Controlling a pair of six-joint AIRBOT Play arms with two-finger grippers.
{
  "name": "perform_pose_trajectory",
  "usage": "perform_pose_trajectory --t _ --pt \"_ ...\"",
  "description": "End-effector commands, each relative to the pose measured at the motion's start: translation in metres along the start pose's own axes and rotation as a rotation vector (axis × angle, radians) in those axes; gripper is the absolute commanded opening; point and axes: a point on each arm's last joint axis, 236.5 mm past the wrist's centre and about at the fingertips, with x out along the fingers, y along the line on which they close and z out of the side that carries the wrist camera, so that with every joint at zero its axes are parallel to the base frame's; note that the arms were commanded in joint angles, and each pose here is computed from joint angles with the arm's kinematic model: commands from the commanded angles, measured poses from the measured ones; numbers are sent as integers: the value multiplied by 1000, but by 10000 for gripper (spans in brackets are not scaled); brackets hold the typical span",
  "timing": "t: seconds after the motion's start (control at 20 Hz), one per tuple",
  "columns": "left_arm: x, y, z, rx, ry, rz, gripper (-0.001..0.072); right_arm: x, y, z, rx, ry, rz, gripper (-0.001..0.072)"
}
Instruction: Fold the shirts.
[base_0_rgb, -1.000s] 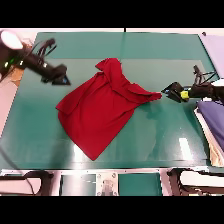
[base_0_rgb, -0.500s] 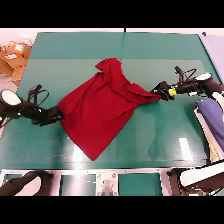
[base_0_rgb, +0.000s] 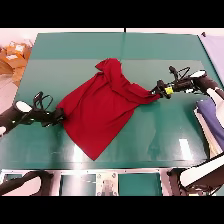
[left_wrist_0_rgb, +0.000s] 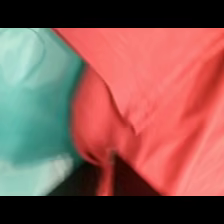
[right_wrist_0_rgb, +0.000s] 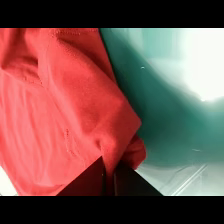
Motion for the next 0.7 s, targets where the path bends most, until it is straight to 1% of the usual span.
perform_pose_trajectory --t 0.0,0.15,0.25,0.3,0.5,0.6,0.65 --pt "5 -2 23 39 -53 -3 21 -20 -13 -3 25 -14 -63 13" --pt "-32 -42 85 155 -201 -51 21 -43 -34 -38 104 -10 -173 13" --pt "-57 -71 125 236 -272 -78 20 -53 -39 -80 164 1 -220 13" --pt "-60 -82 139 270 -269 -89 21 -54 -39 -104 194 3 -233 14" --pt "-38 -116 179 391 -174 -127 21 -45 -36 -186 293 -13 -241 16" --pt "-28 -135 196 429 -183 -142 22 -29 -34 -212 343 -19 -204 16" --pt "-23 -144 199 447 -185 -147 22 -20 -32 -215 366 -35 -175 17"
